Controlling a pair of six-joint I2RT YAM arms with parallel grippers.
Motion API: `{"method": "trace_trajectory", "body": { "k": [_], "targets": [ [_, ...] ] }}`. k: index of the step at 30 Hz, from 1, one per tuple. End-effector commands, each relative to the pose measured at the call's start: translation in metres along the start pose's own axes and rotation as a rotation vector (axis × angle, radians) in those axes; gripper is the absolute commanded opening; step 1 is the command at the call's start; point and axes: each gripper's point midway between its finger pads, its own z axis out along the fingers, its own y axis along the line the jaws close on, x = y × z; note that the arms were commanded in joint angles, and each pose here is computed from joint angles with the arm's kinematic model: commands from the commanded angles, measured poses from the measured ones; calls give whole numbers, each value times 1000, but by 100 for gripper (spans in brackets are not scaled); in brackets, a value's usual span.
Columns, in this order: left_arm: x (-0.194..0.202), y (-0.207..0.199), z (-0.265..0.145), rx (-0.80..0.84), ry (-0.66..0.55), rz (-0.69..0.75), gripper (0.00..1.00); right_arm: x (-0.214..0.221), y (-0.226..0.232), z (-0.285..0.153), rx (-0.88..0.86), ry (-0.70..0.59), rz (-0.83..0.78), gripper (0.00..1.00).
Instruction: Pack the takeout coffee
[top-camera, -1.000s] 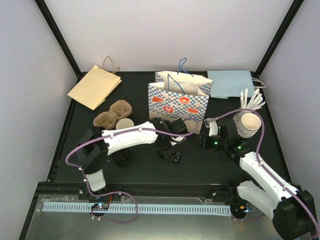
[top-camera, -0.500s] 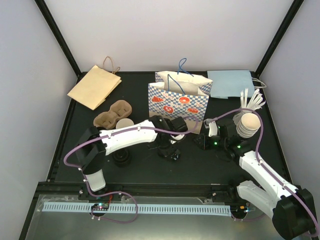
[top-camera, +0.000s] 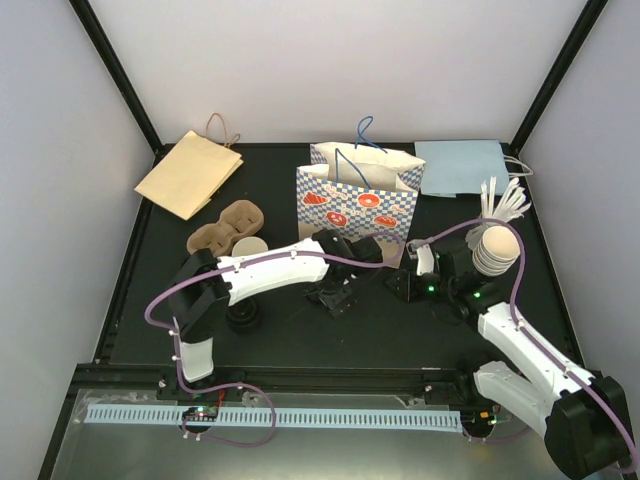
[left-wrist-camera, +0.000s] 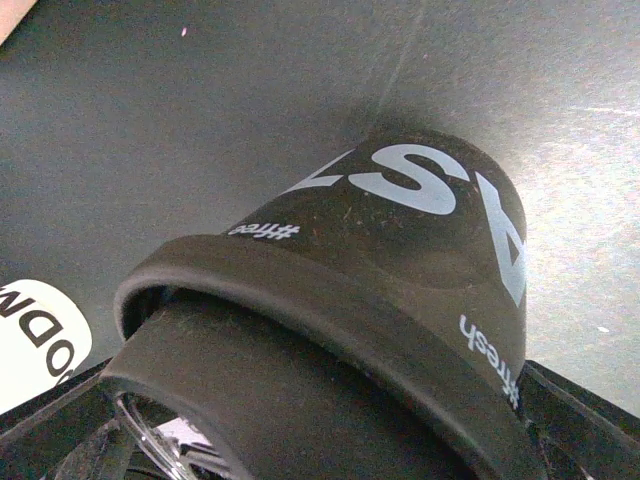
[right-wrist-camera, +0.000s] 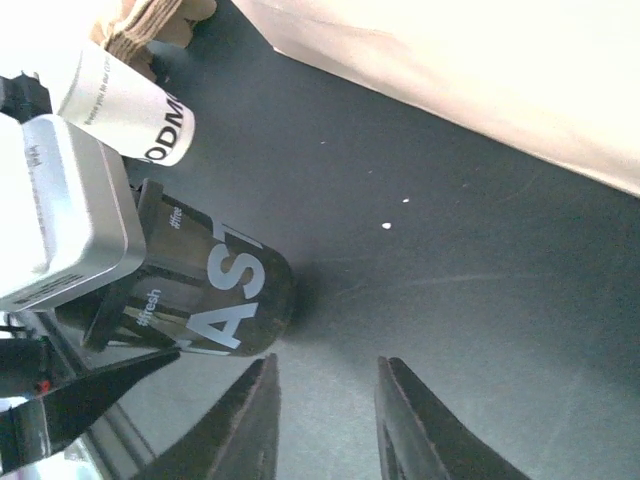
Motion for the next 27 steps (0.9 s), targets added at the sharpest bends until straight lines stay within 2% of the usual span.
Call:
{"method": "trace_trajectory", "body": {
  "k": [1, 3, 8, 9, 16, 20, 25, 27],
  "targets": [
    [-18, -6, -36, 75, -109, -14, 99, 6, 8, 3, -72, 15, -21, 34],
    [-21, -10, -44, 107, -126, -7, 99, 13, 15, 7, -145, 25, -2, 50],
    [-22, -14, -49, 143, -132, 4, 99, 24, 40, 15, -348, 40, 29, 97],
    [-22, -15, -50, 150, -134, 5, 99, 24, 46, 15, -379, 37, 21, 100],
    [-26, -25, -67, 235, -189, 15, 99, 22, 60, 17, -490, 59, 50, 100],
    [-29, -26, -78, 275, -227, 10, 99, 26, 52, 27, -437, 93, 50, 100],
    [-34, -19, -90, 318, -274, -33, 99, 47, 30, 43, -372, 158, 112, 85],
    [-36, -17, -94, 344, -292, -45, 99, 52, 24, 47, -357, 164, 127, 82]
  ]
}}
